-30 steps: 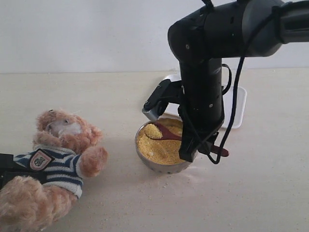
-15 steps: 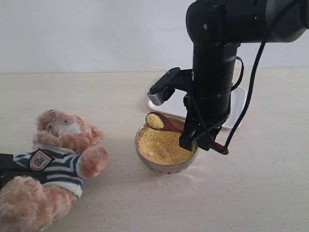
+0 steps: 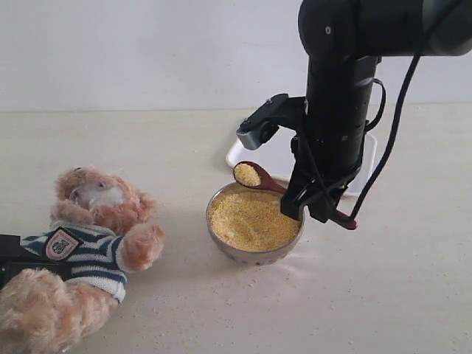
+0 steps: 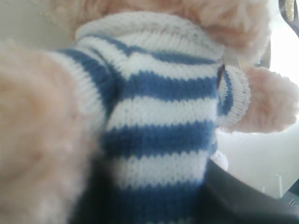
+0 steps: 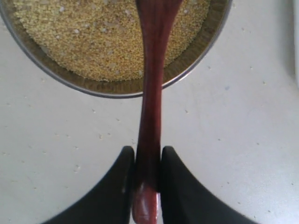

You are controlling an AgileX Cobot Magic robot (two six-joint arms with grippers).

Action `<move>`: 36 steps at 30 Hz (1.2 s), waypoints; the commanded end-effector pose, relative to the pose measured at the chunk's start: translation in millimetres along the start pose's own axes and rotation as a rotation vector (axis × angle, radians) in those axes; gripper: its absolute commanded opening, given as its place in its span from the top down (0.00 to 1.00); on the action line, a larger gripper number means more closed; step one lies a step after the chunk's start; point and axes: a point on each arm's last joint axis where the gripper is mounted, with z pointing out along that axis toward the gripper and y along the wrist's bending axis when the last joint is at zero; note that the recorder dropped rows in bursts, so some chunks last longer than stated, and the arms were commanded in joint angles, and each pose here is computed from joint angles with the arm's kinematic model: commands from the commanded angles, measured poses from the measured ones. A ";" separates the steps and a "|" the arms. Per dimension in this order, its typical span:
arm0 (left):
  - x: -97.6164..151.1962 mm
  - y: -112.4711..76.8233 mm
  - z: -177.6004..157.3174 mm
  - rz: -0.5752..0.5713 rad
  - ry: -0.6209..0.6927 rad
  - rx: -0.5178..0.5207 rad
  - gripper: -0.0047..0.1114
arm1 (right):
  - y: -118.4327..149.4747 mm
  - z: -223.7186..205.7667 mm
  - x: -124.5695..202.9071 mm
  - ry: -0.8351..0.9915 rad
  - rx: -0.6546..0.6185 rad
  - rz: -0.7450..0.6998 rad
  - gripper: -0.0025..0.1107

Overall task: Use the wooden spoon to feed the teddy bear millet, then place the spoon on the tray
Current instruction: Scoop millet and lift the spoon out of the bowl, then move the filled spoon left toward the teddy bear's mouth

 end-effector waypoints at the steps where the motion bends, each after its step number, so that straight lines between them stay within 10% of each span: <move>1: 0.7 -2.6 -1.5 0.008 -0.009 0.015 0.92 | -1.2 -7.4 1.2 -0.026 -0.011 0.012 0.98; 36: 0.7 -2.6 -1.5 0.008 -0.009 0.015 0.92 | 32.4 -22.2 -0.9 -0.077 -0.054 -0.075 0.98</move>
